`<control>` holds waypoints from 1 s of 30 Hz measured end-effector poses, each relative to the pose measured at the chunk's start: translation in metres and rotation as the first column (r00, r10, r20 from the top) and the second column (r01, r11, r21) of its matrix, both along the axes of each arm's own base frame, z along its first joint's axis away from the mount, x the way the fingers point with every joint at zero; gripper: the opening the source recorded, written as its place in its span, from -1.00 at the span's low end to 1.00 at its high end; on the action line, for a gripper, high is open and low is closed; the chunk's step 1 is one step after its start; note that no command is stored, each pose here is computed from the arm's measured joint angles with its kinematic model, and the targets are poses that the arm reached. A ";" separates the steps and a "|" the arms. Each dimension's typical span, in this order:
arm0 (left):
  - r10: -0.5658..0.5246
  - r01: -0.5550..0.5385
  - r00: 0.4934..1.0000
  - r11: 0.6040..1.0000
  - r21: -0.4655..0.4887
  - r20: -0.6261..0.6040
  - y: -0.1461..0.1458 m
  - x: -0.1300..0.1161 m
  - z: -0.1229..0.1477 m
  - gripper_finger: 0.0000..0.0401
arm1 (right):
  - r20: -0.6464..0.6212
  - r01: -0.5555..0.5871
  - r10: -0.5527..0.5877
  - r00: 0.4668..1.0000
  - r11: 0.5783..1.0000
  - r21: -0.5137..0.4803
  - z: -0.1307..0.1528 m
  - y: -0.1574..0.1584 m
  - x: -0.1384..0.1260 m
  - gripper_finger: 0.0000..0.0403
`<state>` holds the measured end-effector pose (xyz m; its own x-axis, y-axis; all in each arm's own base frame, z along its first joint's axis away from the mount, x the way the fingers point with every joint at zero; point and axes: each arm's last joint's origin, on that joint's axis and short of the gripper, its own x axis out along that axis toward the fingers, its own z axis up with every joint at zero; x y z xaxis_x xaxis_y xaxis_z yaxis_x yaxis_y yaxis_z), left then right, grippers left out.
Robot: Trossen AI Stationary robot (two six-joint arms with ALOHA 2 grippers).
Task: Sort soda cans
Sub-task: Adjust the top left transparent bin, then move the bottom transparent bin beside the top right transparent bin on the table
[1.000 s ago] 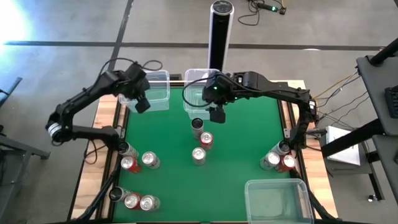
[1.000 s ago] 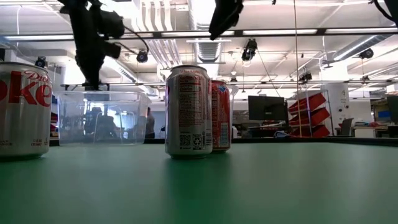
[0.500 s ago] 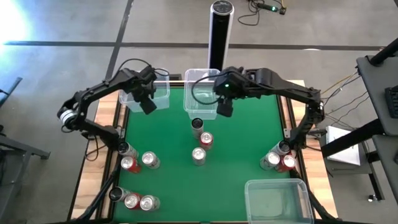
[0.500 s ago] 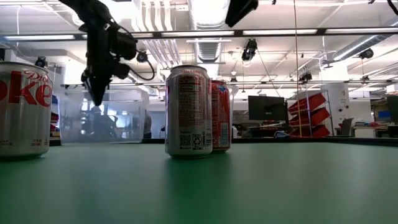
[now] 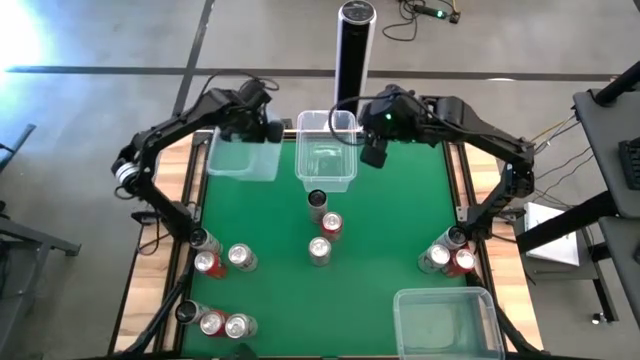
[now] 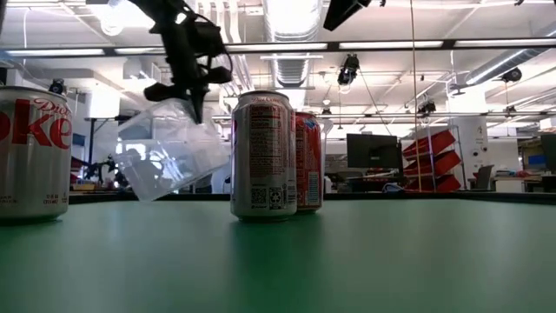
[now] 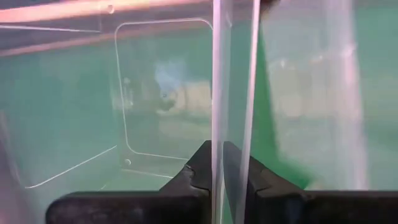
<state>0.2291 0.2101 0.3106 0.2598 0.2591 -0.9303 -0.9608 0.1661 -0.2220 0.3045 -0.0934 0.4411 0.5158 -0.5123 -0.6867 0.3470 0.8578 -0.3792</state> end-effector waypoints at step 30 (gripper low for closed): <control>0.042 -0.057 0.996 0.978 -0.198 -0.076 0.026 0.052 -0.022 -0.44 | -0.026 0.099 -0.097 0.995 0.986 0.135 -0.068 -0.001 -0.049 0.33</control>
